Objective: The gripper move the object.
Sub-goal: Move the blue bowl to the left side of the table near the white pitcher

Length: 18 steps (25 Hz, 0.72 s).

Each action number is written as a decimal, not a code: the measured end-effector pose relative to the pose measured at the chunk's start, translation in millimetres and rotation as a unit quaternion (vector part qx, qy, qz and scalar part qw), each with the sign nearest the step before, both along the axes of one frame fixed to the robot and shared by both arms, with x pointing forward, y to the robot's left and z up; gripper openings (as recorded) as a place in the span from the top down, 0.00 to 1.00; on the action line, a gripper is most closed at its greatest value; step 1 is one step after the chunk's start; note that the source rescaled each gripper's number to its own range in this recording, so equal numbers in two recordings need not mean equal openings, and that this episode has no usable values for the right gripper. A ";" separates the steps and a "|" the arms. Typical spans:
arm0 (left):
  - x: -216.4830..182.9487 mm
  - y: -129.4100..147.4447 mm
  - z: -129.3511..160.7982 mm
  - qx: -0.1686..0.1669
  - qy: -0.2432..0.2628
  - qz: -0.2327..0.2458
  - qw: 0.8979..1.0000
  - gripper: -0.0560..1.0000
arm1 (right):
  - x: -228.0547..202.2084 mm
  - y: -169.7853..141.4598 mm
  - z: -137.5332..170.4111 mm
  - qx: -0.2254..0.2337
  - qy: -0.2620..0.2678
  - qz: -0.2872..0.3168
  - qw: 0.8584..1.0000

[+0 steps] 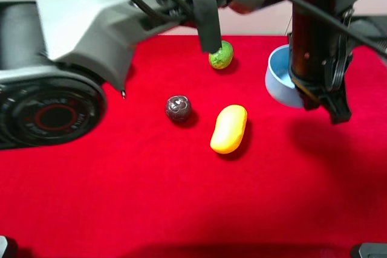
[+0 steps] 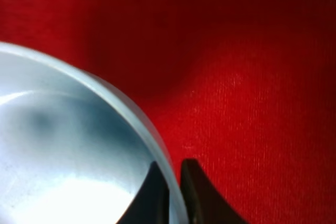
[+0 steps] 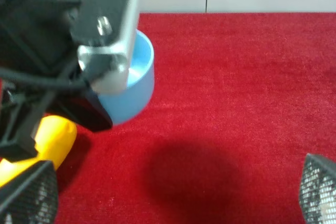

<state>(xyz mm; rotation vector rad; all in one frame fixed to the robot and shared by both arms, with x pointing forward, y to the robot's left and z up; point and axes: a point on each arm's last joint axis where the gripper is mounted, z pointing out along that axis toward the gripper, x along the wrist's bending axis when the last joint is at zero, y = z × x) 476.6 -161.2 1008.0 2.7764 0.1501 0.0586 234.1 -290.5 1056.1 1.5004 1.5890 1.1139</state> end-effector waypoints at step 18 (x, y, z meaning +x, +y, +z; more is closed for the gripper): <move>-6.2 39.4 72.6 -0.015 -0.049 0.103 0.993 0.95 | 0.0 0.0 0.0 0.000 0.000 0.000 1.000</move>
